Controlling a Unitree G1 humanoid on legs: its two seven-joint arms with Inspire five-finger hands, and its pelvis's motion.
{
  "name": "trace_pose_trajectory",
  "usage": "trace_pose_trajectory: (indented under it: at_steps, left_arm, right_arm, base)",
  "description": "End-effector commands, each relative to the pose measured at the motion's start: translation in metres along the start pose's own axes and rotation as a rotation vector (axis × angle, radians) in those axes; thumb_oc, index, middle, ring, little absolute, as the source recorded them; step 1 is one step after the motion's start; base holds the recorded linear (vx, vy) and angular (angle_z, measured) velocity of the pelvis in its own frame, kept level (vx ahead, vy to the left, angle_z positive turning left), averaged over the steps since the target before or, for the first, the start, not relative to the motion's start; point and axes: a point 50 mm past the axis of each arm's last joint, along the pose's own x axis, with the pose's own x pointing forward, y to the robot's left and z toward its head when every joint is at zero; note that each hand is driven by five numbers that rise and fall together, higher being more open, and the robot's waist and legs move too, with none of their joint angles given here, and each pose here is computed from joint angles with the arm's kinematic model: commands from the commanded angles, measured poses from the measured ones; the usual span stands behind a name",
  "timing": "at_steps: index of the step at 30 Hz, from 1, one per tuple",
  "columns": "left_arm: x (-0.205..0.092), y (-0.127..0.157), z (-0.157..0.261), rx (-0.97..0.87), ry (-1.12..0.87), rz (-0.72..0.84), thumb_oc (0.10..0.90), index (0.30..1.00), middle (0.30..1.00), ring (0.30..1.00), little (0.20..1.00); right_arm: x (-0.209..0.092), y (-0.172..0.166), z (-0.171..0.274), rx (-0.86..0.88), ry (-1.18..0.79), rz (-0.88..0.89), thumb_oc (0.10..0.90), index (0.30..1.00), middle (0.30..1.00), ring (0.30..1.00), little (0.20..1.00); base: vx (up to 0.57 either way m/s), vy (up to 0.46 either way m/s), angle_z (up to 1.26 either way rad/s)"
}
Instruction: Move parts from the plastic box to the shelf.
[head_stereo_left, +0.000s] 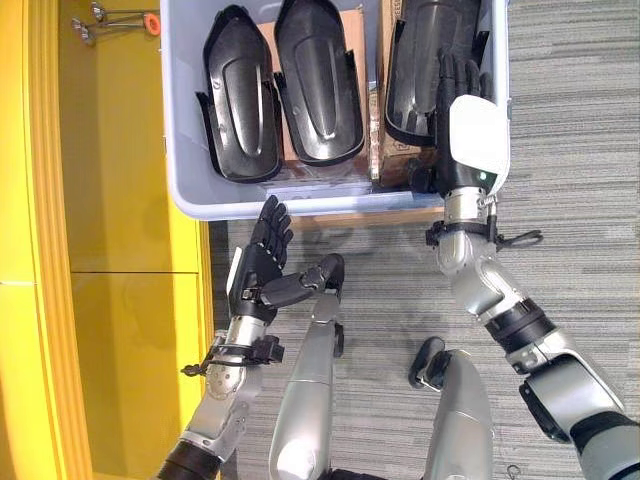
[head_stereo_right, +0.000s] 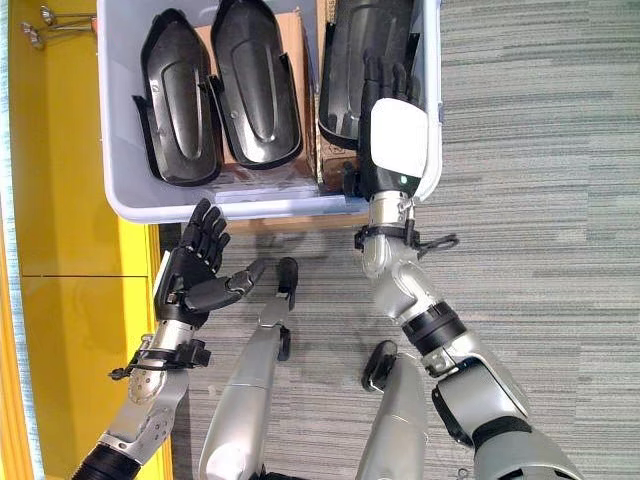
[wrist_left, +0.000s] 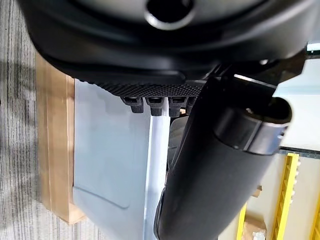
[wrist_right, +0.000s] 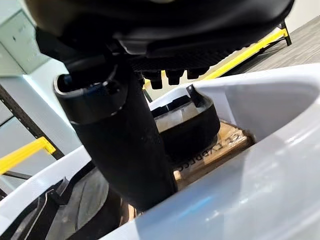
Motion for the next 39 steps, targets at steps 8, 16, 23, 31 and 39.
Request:
trace_pose_trajectory:
  at_steps: [8, 16, 23, 31, 39]
  left_arm:
    - [0.009, -0.02, 0.031, -0.037, -0.188, -0.114, 0.9, 1.0, 1.0, 1.0, 1.0]
    - [0.011, -0.019, 0.033, -0.031, -0.182, -0.133, 0.9, 1.0, 1.0, 1.0, 1.0]
    - [0.013, -0.019, 0.031, -0.023, -0.181, -0.174, 0.9, 1.0, 1.0, 1.0, 1.0]
    - [0.019, -0.03, 0.037, -0.014, -0.208, -0.198, 0.9, 1.0, 1.0, 1.0, 1.0]
    - [0.027, -0.037, 0.039, -0.015, -0.209, -0.217, 0.9, 1.0, 1.0, 1.0, 1.0]
  right_arm:
    - [0.039, -0.044, 0.024, -0.329, -0.266, -0.203, 0.9, 1.0, 1.0, 1.0, 1.0]
    - [0.046, -0.035, 0.009, -0.51, -0.222, -0.128, 0.9, 1.0, 1.0, 1.0, 1.0]
    - [0.039, -0.007, -0.036, -0.52, 0.006, 0.04, 0.9, 1.0, 1.0, 1.0, 1.0]
    - [0.022, 0.008, -0.073, -0.31, 0.312, 0.095, 0.9, 1.0, 1.0, 1.0, 1.0]
    - [-0.011, 0.038, -0.1, -0.048, 0.604, 0.281, 0.4, 0.3, 0.3, 0.3, 0.3]
  base:
    - [0.0, -0.005, 0.02]
    - [0.01, -0.016, 0.03]
    - [0.01, -0.041, 0.05]
    - [0.0, -0.013, 0.0]
    - [-0.03, -0.017, 0.0]
